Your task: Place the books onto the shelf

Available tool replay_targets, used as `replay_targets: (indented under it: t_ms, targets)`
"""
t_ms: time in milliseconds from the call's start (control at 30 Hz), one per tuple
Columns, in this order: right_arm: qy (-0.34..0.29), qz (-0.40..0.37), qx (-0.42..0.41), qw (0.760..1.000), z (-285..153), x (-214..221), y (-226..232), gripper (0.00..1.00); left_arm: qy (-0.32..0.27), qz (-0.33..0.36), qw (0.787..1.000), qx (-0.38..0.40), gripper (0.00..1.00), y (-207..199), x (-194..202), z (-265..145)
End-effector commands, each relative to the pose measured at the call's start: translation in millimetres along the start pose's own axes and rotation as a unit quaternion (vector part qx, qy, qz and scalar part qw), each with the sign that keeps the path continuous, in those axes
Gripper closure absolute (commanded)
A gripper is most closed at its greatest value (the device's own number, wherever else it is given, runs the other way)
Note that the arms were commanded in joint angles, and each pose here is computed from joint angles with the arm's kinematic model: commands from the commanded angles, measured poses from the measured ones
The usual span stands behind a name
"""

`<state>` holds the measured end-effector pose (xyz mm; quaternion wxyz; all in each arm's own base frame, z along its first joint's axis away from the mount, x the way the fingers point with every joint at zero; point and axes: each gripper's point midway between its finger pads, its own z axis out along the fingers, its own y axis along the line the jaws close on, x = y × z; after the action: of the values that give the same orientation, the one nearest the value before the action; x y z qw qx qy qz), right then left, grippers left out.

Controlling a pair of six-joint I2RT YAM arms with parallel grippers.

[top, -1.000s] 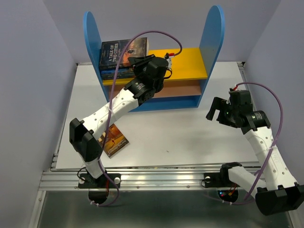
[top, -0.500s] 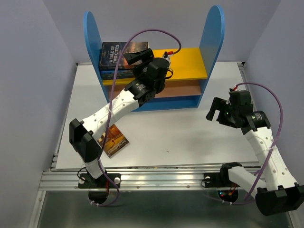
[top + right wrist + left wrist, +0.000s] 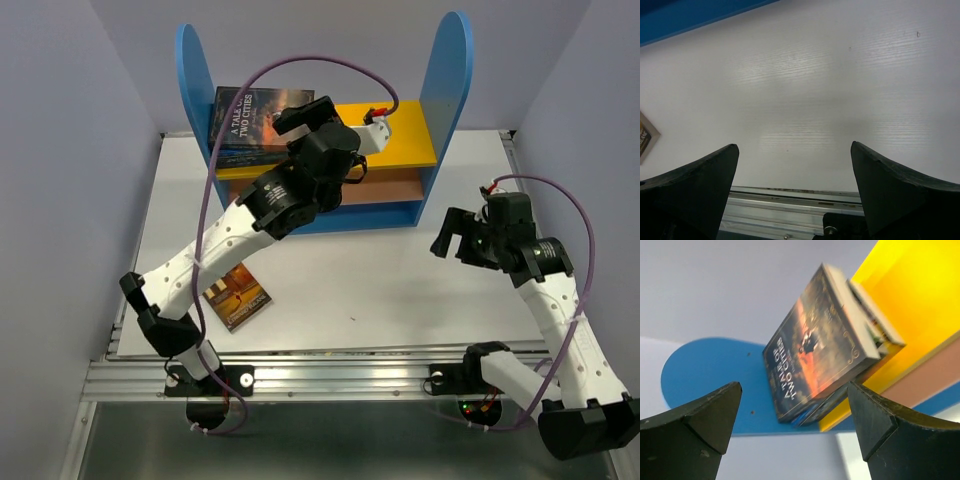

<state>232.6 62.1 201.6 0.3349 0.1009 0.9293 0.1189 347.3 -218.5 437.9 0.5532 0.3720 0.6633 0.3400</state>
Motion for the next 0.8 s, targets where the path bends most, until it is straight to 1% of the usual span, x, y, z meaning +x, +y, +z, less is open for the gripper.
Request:
replay_targets:
  t_ms: [0, 67, 100, 200, 233, 267, 300, 333, 367, 400, 433, 467, 500, 600, 633, 667, 700, 733, 767]
  targets:
    - [-0.034, -0.026, -0.045, 0.998, -20.4, -10.7, 15.4, 0.00, -0.143, -0.163, 0.971, 0.100, 0.01, 41.6, -34.6, -54.1]
    - [-0.035, -0.028, -0.054, 0.998, -23.0, -10.1, 18.1, 0.00, -0.178, -0.192, 0.958, 0.119, 0.01, 44.9, -42.1, -65.3]
    - [-0.036, -0.030, -0.060, 0.997, -23.6, -10.3, 20.4, 0.00, -0.210, -0.225, 0.944, 0.117, 0.01, 53.7, -53.1, -71.7]
    - [-0.032, -0.042, -0.101, 0.994, -29.1, -10.7, 34.9, 0.00, -0.230, -0.322, 0.913, 0.103, 0.01, 63.9, -46.1, -84.8]
    - [-0.032, -0.045, -0.102, 0.993, -29.9, -11.4, 35.5, 0.00, -0.228, -0.376, 0.892, 0.107, 0.01, 64.2, -45.1, -88.3]
    - [-0.033, -0.048, -0.102, 0.993, -30.5, -12.4, 35.5, 0.00, -0.225, -0.408, 0.879, 0.106, 0.01, 63.3, -41.9, -89.3]
    - [-0.037, -0.053, -0.104, 0.992, -31.6, -14.0, 36.1, 0.00, -0.234, -0.453, 0.854, 0.100, 0.01, 70.2, -43.1, -92.7]
    - [-0.041, -0.057, -0.112, 0.991, -34.4, -14.0, 38.6, 0.00, -0.230, -0.481, 0.839, 0.110, 0.01, 59.5, -33.6, -95.5]
    - [-0.043, -0.060, -0.118, 0.990, -36.0, -14.5, 40.6, 0.00, -0.229, -0.525, 0.810, 0.127, 0.01, 51.7, -34.2, -98.4]
    - [-0.044, -0.064, -0.123, 0.989, -37.2, -14.3, 42.0, 0.00, -0.247, -0.547, 0.787, 0.142, 0.01, 51.0, -39.0, -104.4]
    - [-0.044, -0.065, -0.130, 0.988, -37.9, -13.5, 44.2, 0.00, -0.258, -0.552, 0.773, 0.178, 0.01, 32.3, -39.4, -111.0]
    - [-0.043, -0.064, -0.130, 0.989, -36.8, -11.9, 43.5, 0.00, -0.259, -0.569, 0.756, 0.192, 0.01, 26.8, -40.2, -114.2]
    - [-0.039, -0.064, -0.128, 0.989, -35.6, -9.7, 42.2, 0.00, -0.251, -0.605, 0.726, 0.211, 0.01, 21.7, -42.1, -117.6]
    - [-0.040, -0.053, -0.111, 0.992, -30.8, -4.8, 34.3, 0.00, -0.203, -0.651, 0.698, 0.219, 0.01, -5.3, -26.4, -111.9]
    - [-0.040, -0.051, -0.110, 0.992, -30.4, -3.7, 33.7, 0.00, -0.191, -0.658, 0.696, 0.215, 0.01, -9.2, -22.5, -109.5]
    - [-0.045, -0.050, -0.111, 0.992, -31.4, -3.9, 33.7, 0.00, -0.167, -0.667, 0.699, 0.194, 0.01, -12.2, -11.7, -102.9]
    - [-0.045, -0.049, -0.111, 0.992, -31.4, -3.1, 33.5, 0.00, -0.155, -0.677, 0.695, 0.187, 0.01, -13.8, -8.3, -100.6]
    - [-0.046, -0.049, -0.110, 0.992, -31.3, -2.6, 32.7, 0.00, -0.145, -0.684, 0.691, 0.185, 0.09, -16.2, -8.6, -98.2]
    - [-0.046, -0.047, -0.108, 0.992, -31.1, -2.5, 31.9, 0.00, -0.142, -0.684, 0.692, 0.181, 0.25, -16.3, -8.1, -97.0]
